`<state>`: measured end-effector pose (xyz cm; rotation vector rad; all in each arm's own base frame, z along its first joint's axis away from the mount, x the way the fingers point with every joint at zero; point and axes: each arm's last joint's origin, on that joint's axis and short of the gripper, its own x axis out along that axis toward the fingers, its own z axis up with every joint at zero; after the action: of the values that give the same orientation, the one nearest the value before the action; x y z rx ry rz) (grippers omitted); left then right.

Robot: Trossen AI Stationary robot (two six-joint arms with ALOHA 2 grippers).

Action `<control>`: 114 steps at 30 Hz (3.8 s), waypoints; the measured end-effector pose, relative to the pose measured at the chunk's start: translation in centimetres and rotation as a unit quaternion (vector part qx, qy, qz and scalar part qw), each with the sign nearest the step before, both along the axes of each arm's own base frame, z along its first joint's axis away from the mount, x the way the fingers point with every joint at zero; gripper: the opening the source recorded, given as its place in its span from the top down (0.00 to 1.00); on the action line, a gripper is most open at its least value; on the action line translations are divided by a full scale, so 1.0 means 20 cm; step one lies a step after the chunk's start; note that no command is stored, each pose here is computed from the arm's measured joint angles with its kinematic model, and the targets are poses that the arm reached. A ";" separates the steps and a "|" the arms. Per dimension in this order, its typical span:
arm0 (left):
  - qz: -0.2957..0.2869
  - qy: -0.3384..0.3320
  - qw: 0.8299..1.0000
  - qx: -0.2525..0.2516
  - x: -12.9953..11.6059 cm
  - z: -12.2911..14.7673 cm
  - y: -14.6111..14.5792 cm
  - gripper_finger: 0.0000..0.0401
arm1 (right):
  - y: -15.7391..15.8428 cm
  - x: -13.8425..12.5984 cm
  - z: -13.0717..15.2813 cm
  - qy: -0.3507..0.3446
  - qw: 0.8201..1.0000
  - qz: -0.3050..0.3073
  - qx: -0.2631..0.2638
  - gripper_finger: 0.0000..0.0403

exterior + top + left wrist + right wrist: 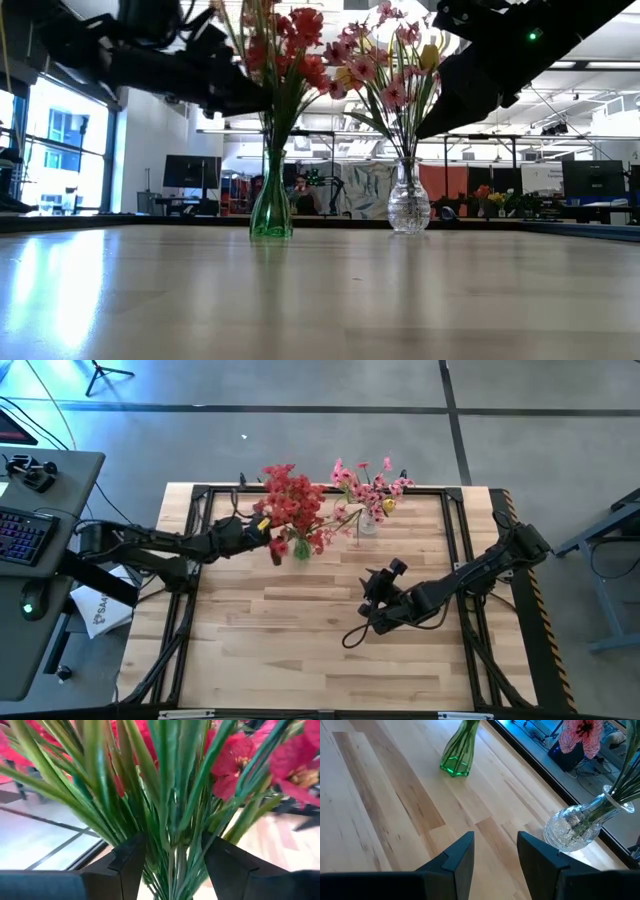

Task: Sort flowers into vase by color
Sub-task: Put the red flower into the green vase, then move the green vase to the top left of the table

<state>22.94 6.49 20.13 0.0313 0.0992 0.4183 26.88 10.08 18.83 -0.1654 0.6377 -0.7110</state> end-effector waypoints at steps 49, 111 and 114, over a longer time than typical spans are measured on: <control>0.033 0.396 0.913 -0.091 0.13 0.29 0.01 0.54 | 0.00 0.00 0.00 0.002 1.000 0.002 0.004 0.64; 0.076 0.049 0.996 -0.020 -0.17 -0.27 -0.25 0.48 | 0.00 -0.15 -0.31 -0.034 0.993 0.082 0.077 0.64; 0.063 0.059 0.996 -0.026 -0.09 -0.26 -0.18 0.39 | -0.01 -0.15 -0.30 -0.037 0.993 0.078 0.077 0.64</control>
<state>21.13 2.99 14.83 -0.0023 0.2289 0.5400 23.95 9.79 12.75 -0.0449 0.5997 -0.5135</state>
